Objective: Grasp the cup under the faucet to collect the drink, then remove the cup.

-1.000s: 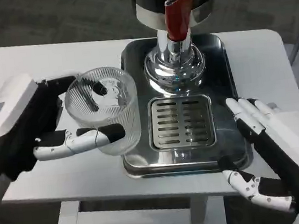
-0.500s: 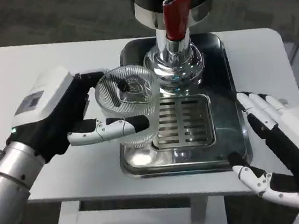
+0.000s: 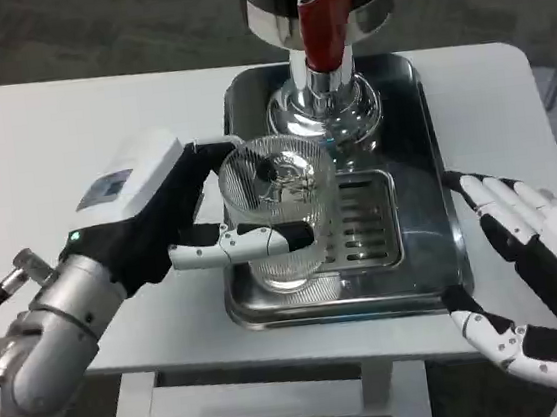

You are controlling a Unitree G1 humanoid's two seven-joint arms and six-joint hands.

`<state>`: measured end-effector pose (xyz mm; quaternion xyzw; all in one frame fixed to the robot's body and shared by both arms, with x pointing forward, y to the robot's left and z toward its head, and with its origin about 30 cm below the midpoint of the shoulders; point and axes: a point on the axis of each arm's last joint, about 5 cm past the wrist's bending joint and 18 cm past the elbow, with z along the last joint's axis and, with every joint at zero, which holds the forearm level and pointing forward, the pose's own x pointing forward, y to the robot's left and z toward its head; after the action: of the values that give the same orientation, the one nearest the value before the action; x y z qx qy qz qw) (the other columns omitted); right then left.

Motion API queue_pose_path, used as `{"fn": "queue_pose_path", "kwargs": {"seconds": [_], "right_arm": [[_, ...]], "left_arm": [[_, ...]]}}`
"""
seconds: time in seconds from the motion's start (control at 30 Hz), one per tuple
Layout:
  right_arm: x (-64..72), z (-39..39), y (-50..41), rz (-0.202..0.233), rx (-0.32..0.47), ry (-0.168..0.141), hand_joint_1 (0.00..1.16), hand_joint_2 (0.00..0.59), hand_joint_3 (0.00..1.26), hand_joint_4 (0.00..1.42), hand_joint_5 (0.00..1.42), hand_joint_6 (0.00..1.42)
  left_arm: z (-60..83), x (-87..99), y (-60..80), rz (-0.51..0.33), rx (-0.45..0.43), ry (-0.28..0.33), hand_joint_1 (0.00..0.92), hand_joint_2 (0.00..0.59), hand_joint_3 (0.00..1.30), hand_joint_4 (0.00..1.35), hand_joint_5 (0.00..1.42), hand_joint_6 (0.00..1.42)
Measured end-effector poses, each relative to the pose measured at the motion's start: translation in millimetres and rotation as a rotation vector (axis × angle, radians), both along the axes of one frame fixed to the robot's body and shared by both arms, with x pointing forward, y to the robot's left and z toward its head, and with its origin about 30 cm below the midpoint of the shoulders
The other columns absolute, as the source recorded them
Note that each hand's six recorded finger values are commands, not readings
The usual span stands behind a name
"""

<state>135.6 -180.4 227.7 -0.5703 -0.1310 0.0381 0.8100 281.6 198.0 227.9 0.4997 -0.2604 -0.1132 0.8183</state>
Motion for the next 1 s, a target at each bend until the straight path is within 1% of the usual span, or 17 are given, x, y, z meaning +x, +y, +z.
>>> {"fn": "queue_pose_path", "kwargs": {"seconds": [0.2,0.27,0.37,0.43,0.47,0.73,0.87,1.0], "right_arm": [[-0.9,0.4,-1.6,0.007,0.000,0.004,0.38,0.485,0.00,0.00,0.00,0.04],[-1.2,0.2,-2.1,0.006,-0.001,0.007,0.37,0.485,0.01,0.00,0.00,0.04],[-1.6,0.0,-2.7,0.004,0.000,0.010,0.37,0.485,0.01,0.00,0.00,0.04],[-1.8,-0.1,-3.2,0.003,0.000,0.011,0.37,0.485,0.01,0.00,0.00,0.05],[-1.8,-0.1,-3.3,0.003,0.000,0.011,0.37,0.485,0.01,0.00,0.00,0.05],[-1.8,0.0,-3.6,0.003,0.003,0.012,0.37,0.485,0.02,0.00,0.00,0.06],[-1.7,0.0,-3.6,0.004,0.003,0.011,0.37,0.485,0.02,0.00,0.00,0.07],[-1.7,0.1,-3.6,0.004,0.005,0.011,0.37,0.485,0.03,0.00,0.00,0.07]], "left_arm": [[-0.5,5.5,-7.2,-0.002,-0.006,-0.009,0.340,0.162,0.98,1.22,1.42,1.42],[0.2,6.5,-9.0,0.001,0.007,-0.018,0.334,0.155,0.94,1.13,1.35,1.42],[-0.7,7.6,-10.8,0.007,0.004,-0.026,0.305,0.140,0.84,0.96,1.22,1.42],[-0.5,8.1,-12.0,0.008,0.008,-0.030,0.287,0.139,0.79,0.87,1.15,1.42],[-0.5,8.2,-12.6,0.009,0.009,-0.031,0.277,0.144,0.77,0.83,1.10,1.41],[2.6,10.6,-17.2,0.017,0.030,-0.036,0.231,0.151,0.62,0.60,0.87,1.31],[5.3,12.0,-19.1,0.023,0.046,-0.043,0.213,0.154,0.53,0.46,0.72,1.22],[5.9,13.1,-21.7,0.027,0.060,-0.039,0.188,0.143,0.38,0.28,0.53,0.96]]}}
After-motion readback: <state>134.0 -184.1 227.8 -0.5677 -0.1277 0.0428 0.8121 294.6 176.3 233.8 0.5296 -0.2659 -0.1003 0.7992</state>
